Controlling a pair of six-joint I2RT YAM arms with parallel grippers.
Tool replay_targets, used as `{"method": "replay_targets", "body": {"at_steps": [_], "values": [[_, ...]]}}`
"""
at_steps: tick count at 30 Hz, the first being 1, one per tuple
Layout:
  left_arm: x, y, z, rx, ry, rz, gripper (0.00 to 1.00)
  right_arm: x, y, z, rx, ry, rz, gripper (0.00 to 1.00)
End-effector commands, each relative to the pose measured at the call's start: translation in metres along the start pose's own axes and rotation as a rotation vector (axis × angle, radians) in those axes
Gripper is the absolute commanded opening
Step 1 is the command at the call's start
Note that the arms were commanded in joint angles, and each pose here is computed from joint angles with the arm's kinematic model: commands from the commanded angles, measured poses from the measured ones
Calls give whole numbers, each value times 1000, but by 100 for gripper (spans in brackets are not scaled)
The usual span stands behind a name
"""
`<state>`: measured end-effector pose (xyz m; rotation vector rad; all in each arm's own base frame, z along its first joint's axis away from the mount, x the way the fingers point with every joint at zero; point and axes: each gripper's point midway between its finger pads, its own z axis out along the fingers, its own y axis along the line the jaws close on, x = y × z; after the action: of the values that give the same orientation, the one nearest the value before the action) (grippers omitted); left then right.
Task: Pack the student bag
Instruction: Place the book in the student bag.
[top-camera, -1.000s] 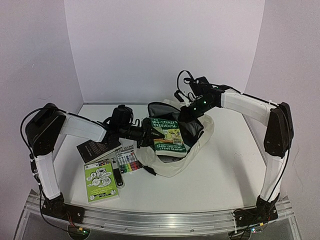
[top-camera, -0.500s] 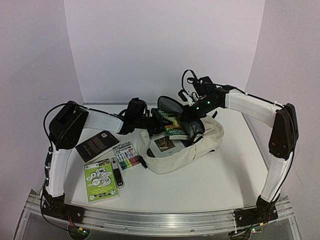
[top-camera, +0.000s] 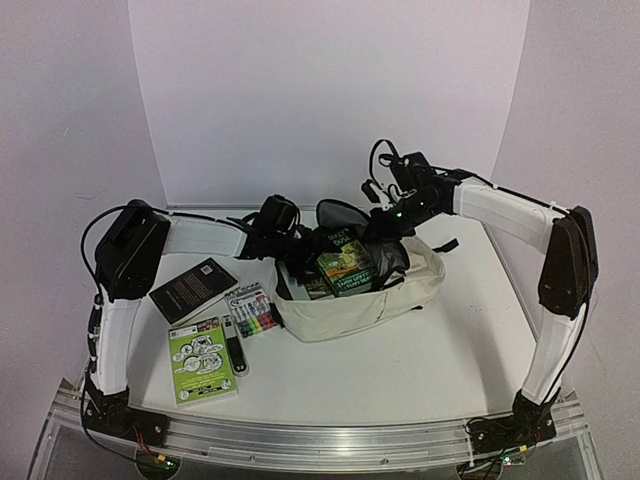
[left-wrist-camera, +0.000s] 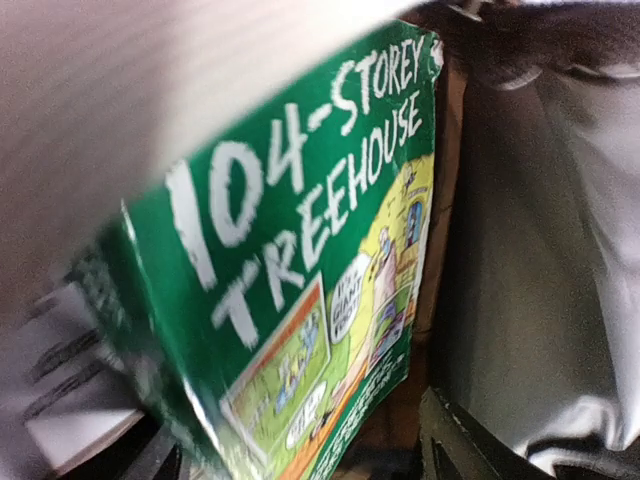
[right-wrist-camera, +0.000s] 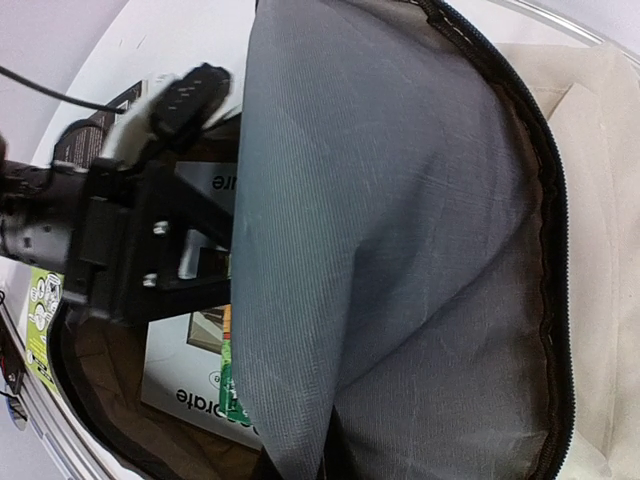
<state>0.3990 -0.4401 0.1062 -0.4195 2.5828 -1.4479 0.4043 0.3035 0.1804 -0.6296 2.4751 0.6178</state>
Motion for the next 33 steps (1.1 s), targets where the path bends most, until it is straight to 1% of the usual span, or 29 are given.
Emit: {"method": "replay_targets", "body": {"at_steps": [1, 2, 4, 6, 8, 12, 14, 18, 19, 21, 22, 25, 28, 31, 33], "values": [[1, -27, -48, -78, -43, 42, 79, -26, 14, -27, -60, -108, -28, 0], [3, -21, -48, -102, -36, 31, 79, -26, 16, -27, -66, -107, -29, 0], [7, -13, -47, -124, -16, 21, 74, -26, 16, -27, -71, -107, -28, 0], [9, -10, -41, -119, 6, 20, 61, -26, 17, -28, -76, -108, -29, 0], [10, -12, -30, -99, 39, 23, 52, -26, 18, -28, -81, -107, -29, 0], [7, -16, 0, -75, 89, 31, 41, -26, 19, -31, -80, -113, -33, 0], [4, -15, 16, -71, 103, 27, 39, -27, 18, -34, -76, -117, -33, 0], [-3, -33, 33, -30, 111, 56, 40, -25, 13, -37, -67, -121, -28, 0], [-4, -36, 36, -28, 111, 70, 41, -25, 11, -38, -63, -121, -25, 0], [-5, -41, 32, -58, 98, 96, 48, -25, 7, -40, -59, -122, -18, 0], [-5, -40, 25, -89, 79, 103, 51, -25, 5, -40, -58, -123, -16, 0], [-7, -31, -4, -198, 4, 94, 55, -24, 4, -42, -60, -124, -15, 0], [-4, -21, -39, -265, -69, 79, 64, -24, 5, -41, -62, -123, -18, 0], [2, 5, -56, -343, -98, 36, 69, -23, 4, -39, -62, -119, -19, 0], [6, 22, -58, -393, -89, 8, 71, -23, 4, -38, -63, -118, -18, 0]]}}
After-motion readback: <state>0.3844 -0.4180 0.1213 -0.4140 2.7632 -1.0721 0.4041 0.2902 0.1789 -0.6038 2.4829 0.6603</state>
